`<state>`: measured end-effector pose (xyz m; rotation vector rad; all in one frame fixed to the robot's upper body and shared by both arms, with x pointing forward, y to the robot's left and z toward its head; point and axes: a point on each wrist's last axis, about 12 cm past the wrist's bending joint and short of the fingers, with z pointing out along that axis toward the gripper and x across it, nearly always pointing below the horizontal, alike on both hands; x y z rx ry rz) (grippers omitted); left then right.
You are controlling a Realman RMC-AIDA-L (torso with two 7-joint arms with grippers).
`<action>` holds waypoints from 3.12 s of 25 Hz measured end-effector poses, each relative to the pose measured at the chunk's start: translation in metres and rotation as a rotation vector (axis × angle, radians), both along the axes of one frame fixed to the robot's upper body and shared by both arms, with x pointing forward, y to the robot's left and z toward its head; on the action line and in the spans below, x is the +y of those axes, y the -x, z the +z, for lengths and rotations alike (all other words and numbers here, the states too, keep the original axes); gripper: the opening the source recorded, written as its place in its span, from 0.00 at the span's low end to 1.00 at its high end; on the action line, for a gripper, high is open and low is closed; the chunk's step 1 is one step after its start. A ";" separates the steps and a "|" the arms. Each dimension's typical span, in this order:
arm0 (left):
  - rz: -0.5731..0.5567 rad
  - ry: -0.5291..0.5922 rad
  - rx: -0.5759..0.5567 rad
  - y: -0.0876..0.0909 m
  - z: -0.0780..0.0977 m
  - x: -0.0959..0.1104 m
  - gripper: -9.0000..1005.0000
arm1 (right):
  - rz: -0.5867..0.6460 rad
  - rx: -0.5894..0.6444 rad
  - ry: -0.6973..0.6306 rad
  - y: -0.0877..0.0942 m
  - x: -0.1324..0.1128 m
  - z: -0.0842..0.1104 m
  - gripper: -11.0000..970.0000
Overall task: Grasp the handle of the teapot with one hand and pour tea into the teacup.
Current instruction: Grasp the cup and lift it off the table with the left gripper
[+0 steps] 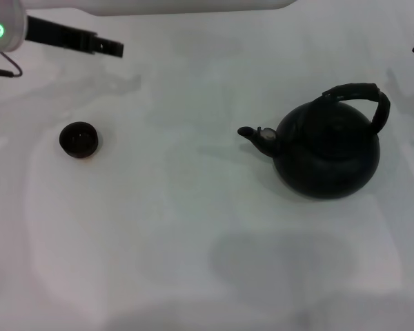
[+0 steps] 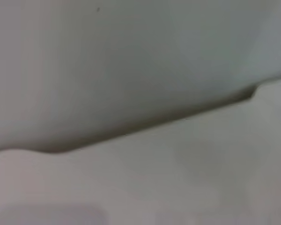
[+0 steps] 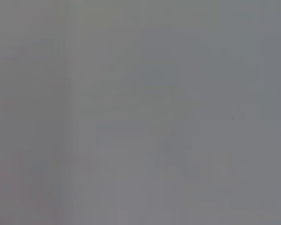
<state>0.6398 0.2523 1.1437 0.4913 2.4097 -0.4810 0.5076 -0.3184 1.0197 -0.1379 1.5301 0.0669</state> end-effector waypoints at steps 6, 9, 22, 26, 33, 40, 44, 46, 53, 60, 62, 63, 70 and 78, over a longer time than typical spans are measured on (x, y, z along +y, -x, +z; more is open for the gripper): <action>-0.037 -0.086 0.070 0.009 -0.006 -0.007 0.83 | 0.003 -0.004 0.005 -0.002 0.001 0.001 0.90; -0.038 -0.114 0.091 0.012 -0.010 -0.008 0.84 | 0.004 -0.005 0.005 -0.002 0.001 0.001 0.90; -0.043 -0.169 0.144 0.018 -0.017 -0.011 0.86 | 0.007 -0.008 -0.001 -0.004 0.002 0.002 0.90; -0.046 -0.183 0.156 0.019 -0.018 -0.012 0.86 | 0.007 -0.009 -0.001 -0.004 0.002 0.002 0.90; -0.063 -0.211 0.189 0.022 -0.020 -0.014 0.86 | 0.007 -0.008 -0.001 -0.004 0.002 0.002 0.90; -0.070 -0.235 0.211 0.024 -0.023 -0.016 0.86 | 0.007 -0.008 -0.001 -0.004 0.002 0.002 0.90; -0.066 -0.248 0.227 0.025 -0.024 -0.016 0.86 | 0.007 -0.008 -0.002 -0.004 0.002 0.002 0.90; -0.067 -0.248 0.231 0.026 -0.024 -0.016 0.86 | 0.007 -0.008 -0.003 -0.004 0.002 0.002 0.90; -0.075 -0.247 0.266 0.030 -0.025 -0.015 0.86 | 0.007 -0.009 -0.003 -0.004 0.002 0.003 0.89; -0.070 -0.250 0.294 0.033 -0.025 -0.012 0.85 | 0.009 -0.012 -0.003 -0.005 0.003 0.003 0.89; -0.067 -0.257 0.301 0.034 -0.026 -0.011 0.85 | 0.010 -0.013 -0.003 -0.006 0.003 0.004 0.89; -0.066 -0.260 0.304 0.034 -0.026 -0.011 0.85 | 0.011 -0.013 -0.002 -0.006 0.003 0.004 0.89; -0.059 -0.269 0.314 0.034 -0.026 -0.010 0.85 | 0.012 -0.013 -0.001 -0.007 0.003 0.004 0.89; -0.066 -0.275 0.314 0.034 -0.026 -0.011 0.80 | 0.012 -0.014 -0.002 -0.007 0.003 0.004 0.89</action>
